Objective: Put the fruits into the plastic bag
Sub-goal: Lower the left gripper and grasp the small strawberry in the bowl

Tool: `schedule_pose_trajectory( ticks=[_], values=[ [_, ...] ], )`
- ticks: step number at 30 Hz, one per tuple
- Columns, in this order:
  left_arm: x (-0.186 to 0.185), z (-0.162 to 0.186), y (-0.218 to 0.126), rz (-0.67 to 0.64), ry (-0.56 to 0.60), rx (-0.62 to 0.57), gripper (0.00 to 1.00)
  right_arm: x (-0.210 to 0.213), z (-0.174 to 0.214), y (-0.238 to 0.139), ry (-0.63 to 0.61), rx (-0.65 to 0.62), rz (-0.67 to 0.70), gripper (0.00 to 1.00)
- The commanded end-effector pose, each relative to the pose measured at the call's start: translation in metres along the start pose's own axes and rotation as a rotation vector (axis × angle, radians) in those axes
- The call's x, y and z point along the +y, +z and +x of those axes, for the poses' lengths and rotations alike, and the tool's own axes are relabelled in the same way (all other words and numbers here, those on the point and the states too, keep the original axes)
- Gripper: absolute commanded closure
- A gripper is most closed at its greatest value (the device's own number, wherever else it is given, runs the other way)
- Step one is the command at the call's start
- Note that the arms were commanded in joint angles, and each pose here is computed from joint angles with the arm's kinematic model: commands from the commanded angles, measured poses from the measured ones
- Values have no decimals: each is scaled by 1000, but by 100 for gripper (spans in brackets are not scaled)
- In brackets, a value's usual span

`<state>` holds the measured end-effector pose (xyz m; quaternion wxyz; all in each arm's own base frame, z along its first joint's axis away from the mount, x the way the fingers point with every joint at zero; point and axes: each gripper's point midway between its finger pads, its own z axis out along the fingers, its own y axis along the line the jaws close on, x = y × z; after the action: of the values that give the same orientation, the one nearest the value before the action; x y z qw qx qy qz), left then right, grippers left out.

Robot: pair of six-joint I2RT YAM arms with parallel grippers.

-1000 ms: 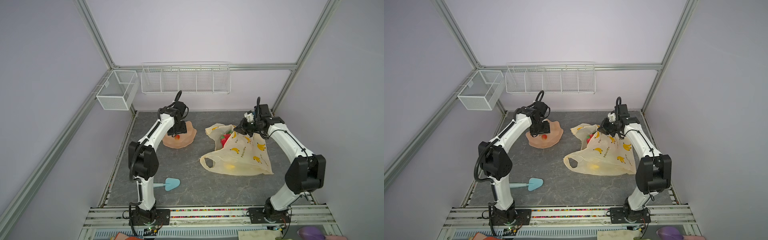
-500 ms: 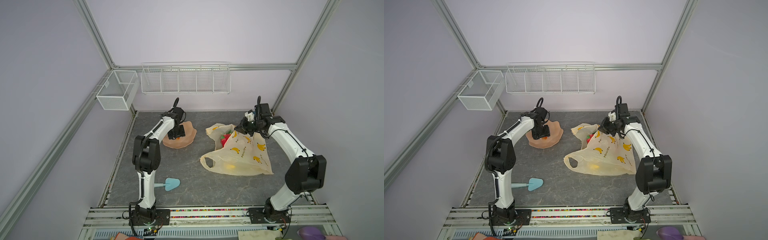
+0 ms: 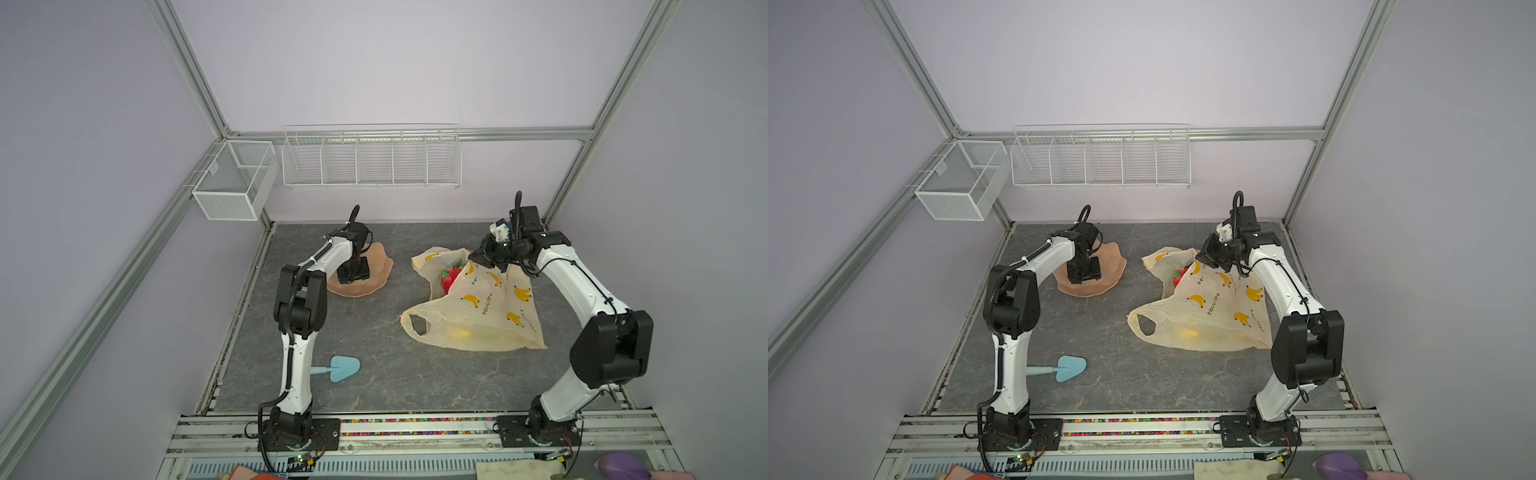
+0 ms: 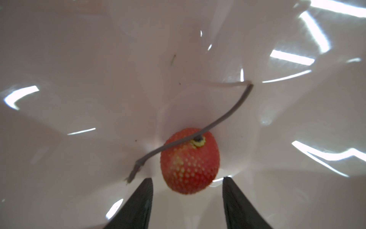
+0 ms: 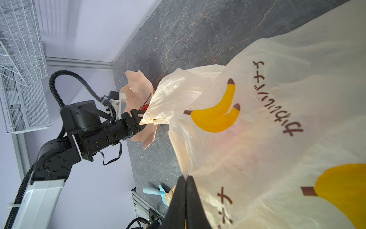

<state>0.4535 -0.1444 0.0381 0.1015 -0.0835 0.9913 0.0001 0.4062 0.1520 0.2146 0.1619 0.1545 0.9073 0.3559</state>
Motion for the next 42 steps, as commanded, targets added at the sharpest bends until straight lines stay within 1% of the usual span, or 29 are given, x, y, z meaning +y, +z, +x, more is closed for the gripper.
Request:
schedule_pose_trajectory(
  ticks=[1, 11, 15, 21, 22, 25, 30, 33, 37, 39, 42],
  values=[
    [4, -17, -4, -14, -2, -44, 45, 0, -3, 0, -12, 2, 8, 93],
    [1, -27, 3, -10, 15, -65, 46, -1, -4, 2, -9, 7, 14, 93],
    [1, -31, 5, -13, 21, -66, 54, -1, -4, 2, -10, 8, 16, 93],
    [0, -32, 4, -12, 40, -65, 60, -2, -5, 4, -7, 9, 18, 93],
    [0, -32, 3, -11, 41, -66, 63, -2, -5, 4, -8, 9, 18, 93],
    [3, -33, -4, -20, 45, -79, 68, -1, -6, 3, -10, 9, 17, 93],
    [3, -41, -32, 6, 69, -144, 71, -3, -7, 4, -8, 7, 22, 93],
    [-13, -40, -57, 97, 129, -196, 71, -2, -7, 3, -10, 7, 20, 93],
    [-54, -24, -87, 276, 303, -243, 70, -1, -7, 3, -13, 9, 18, 93],
    [-81, -5, -96, 445, 392, -193, 71, -1, -6, 4, -14, 12, 16, 93],
    [-113, 24, -113, 608, 509, -162, 73, -1, -6, 4, -12, 13, 15, 93]
  ],
)
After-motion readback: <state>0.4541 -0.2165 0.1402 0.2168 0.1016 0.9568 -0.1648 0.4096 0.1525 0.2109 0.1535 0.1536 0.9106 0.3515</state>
